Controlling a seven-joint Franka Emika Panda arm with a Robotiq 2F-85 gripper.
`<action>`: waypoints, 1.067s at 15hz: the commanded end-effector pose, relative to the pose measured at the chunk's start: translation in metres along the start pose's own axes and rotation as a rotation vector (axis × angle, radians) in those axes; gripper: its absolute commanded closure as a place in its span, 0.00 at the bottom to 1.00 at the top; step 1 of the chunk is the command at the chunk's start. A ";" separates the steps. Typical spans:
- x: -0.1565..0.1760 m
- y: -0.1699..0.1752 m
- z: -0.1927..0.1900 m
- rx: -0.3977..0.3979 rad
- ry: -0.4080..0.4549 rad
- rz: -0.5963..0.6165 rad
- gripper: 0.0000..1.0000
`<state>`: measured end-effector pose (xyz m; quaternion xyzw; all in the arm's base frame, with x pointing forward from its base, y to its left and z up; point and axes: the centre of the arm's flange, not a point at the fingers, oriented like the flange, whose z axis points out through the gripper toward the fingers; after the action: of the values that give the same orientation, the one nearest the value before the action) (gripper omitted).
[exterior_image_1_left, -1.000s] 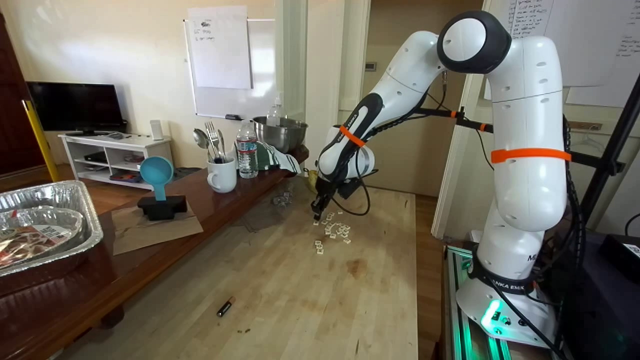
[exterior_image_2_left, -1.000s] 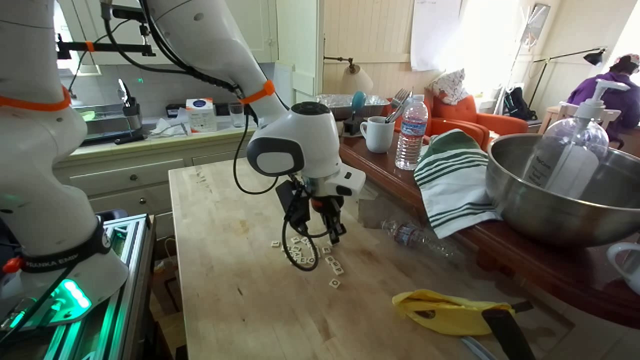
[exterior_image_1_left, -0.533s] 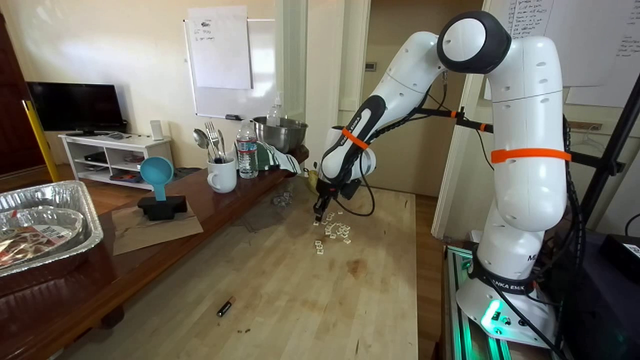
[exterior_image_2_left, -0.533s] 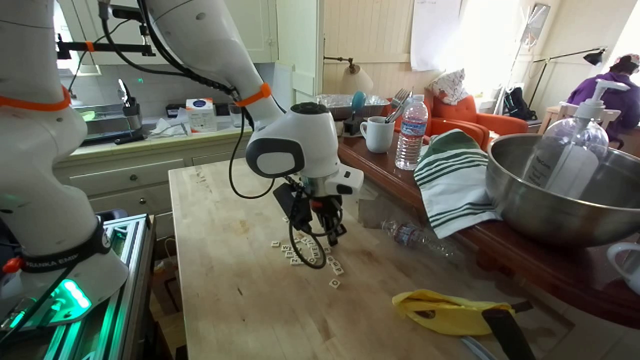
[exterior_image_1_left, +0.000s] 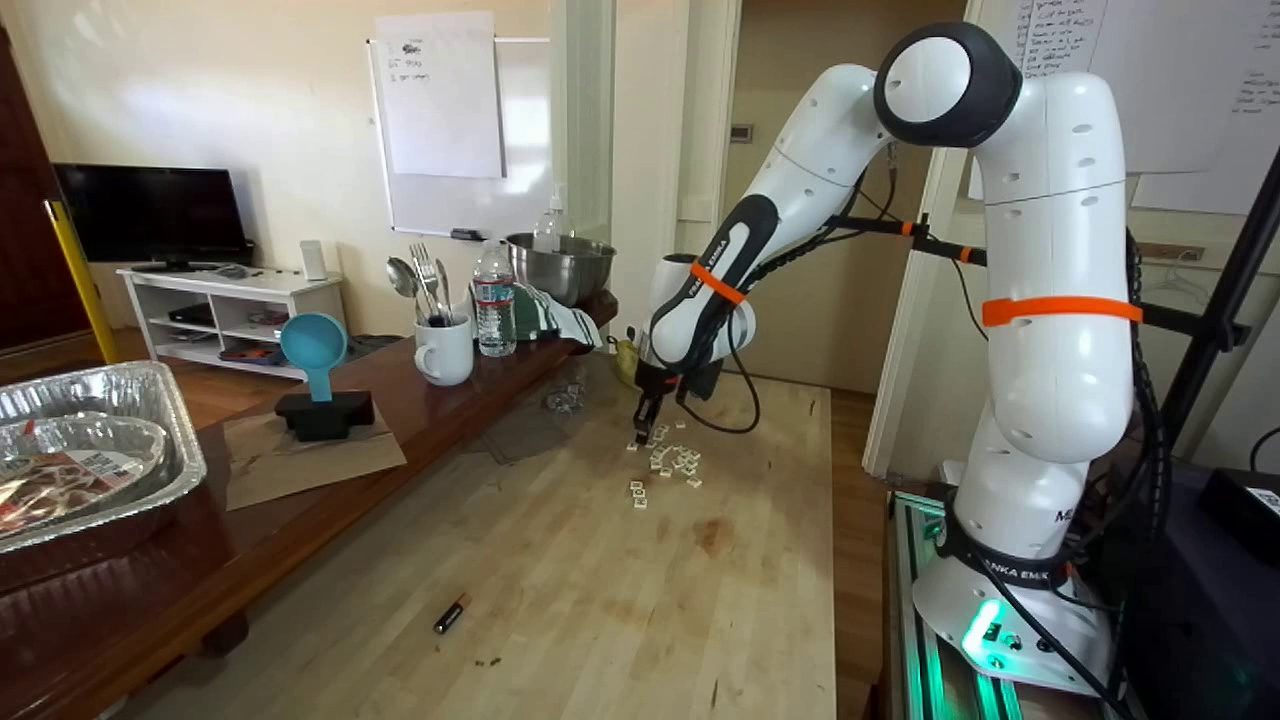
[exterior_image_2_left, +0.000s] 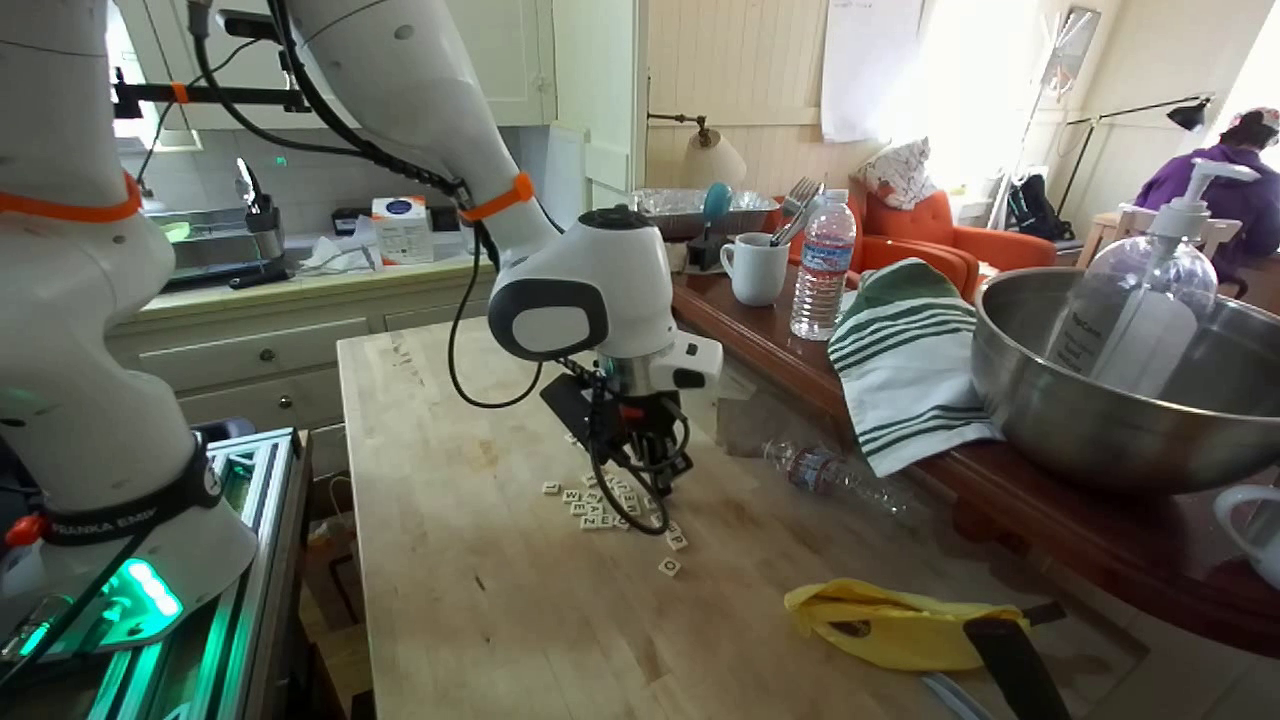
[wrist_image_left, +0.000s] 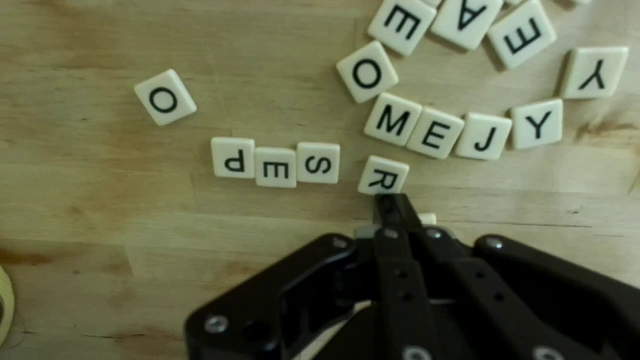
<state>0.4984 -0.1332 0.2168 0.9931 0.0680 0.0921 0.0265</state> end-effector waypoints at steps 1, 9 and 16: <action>-0.012 0.004 0.005 -0.013 0.003 -0.028 1.00; -0.022 0.016 -0.010 -0.019 0.050 -0.032 1.00; -0.026 0.013 -0.007 -0.011 0.038 -0.093 1.00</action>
<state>0.4832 -0.1497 0.2216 0.9886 0.1000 0.1068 0.0351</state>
